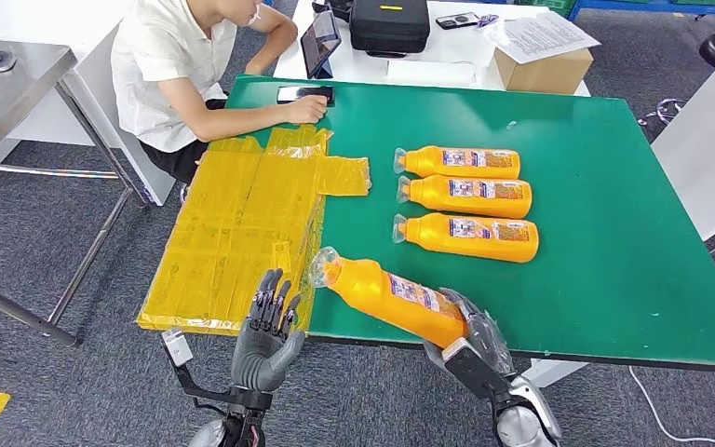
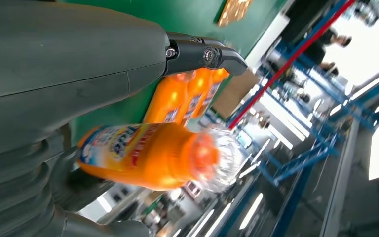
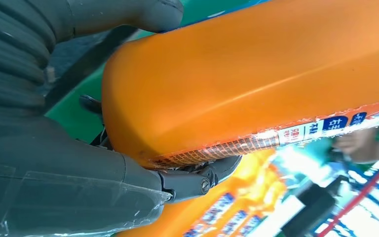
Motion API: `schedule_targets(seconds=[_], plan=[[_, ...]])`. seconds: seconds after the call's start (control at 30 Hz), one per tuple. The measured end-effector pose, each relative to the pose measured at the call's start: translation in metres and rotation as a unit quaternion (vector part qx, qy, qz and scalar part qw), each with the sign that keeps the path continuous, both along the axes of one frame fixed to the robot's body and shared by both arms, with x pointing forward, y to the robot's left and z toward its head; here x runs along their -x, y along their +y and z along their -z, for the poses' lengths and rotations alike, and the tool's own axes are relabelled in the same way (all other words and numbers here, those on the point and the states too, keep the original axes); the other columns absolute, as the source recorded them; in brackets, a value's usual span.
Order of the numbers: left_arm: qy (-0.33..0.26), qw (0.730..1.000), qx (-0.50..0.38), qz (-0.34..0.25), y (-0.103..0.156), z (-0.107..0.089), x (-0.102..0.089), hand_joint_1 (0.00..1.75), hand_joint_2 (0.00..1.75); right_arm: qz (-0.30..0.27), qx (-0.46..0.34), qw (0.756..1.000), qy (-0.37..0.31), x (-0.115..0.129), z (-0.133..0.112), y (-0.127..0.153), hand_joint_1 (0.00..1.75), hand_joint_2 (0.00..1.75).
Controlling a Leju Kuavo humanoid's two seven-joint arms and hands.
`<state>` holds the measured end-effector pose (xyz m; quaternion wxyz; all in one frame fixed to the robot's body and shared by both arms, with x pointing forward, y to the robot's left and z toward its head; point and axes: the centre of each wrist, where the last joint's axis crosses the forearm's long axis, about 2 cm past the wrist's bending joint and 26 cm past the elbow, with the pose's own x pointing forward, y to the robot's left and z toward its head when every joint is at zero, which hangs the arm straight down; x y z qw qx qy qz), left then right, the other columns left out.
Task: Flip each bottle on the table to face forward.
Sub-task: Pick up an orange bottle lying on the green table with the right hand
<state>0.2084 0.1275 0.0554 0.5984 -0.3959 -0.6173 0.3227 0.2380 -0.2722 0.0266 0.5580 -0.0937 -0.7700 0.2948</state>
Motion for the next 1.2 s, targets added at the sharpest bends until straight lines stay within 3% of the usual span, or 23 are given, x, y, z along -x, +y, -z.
schedule_targets(seconds=[0.3, 0.8, 1.2], plan=[[-0.038, 0.999, -0.019, 0.024, -0.003, 0.004, -0.011, 0.0, 1.75, -0.025, -0.031, 0.999, -0.007, -0.004, -0.004, 0.02, 1.75, 1.75], [-0.025, 0.997, -0.074, -0.011, -0.001, -0.001, -0.028, 0.0, 1.75, -0.106, -0.043, 0.993, -0.011, 0.0, -0.011, 0.063, 1.75, 1.75], [-0.064, 0.995, -0.079, 0.017, -0.008, -0.004, -0.026, 0.0, 1.75, -0.137, -0.056, 0.989, -0.003, -0.005, -0.015, 0.08, 1.75, 1.75]])
